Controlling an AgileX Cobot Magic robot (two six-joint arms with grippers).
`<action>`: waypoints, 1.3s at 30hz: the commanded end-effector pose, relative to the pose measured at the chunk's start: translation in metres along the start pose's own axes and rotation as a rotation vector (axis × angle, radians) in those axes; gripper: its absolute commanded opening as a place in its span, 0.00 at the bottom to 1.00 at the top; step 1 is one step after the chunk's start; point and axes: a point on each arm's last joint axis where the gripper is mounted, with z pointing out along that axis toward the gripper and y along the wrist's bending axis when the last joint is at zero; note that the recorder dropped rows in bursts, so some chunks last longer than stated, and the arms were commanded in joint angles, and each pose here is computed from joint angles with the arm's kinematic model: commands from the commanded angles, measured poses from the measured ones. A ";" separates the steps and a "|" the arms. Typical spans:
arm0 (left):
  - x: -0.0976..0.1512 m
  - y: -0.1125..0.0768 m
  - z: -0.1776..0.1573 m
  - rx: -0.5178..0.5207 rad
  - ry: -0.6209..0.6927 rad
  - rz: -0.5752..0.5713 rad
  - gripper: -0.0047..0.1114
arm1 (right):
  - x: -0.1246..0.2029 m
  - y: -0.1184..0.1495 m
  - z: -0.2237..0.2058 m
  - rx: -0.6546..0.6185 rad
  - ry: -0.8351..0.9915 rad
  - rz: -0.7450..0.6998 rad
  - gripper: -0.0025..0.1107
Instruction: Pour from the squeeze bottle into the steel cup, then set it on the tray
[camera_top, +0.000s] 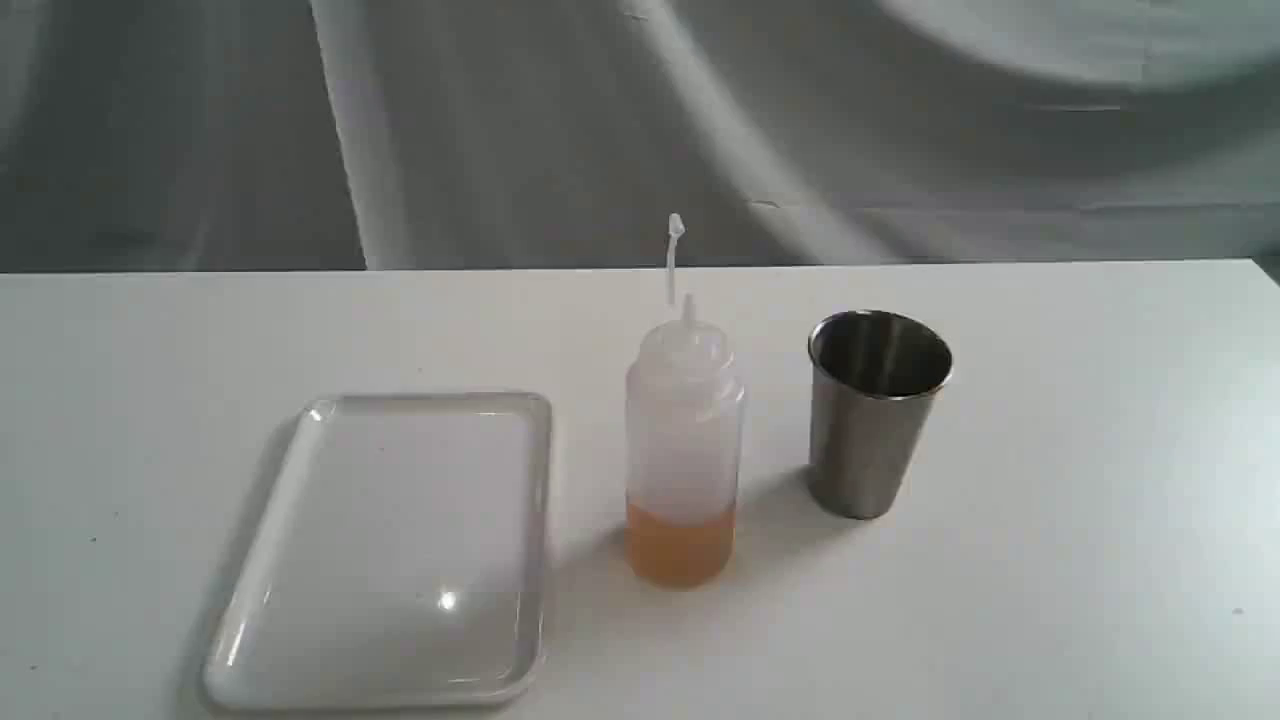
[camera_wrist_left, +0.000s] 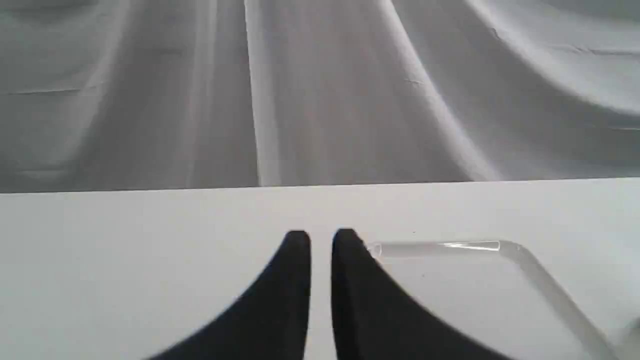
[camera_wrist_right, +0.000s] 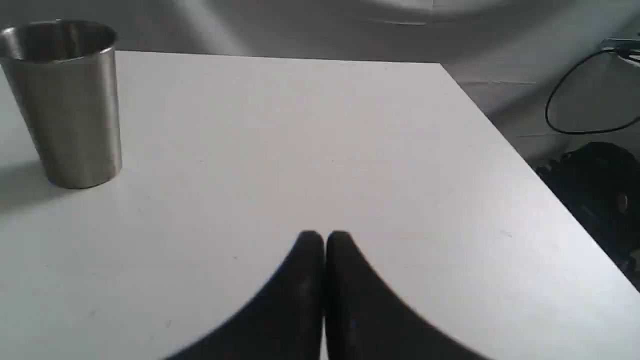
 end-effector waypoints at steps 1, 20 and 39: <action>0.001 0.000 0.000 0.000 -0.002 -0.006 0.11 | 0.000 0.000 0.000 0.006 -0.006 0.000 0.02; 0.001 0.000 0.000 0.000 -0.002 -0.007 0.11 | 0.000 0.000 0.000 0.006 -0.006 0.000 0.02; 0.001 0.000 0.000 0.000 -0.002 -0.007 0.11 | -0.064 -0.005 -0.027 -0.016 -0.270 0.074 0.02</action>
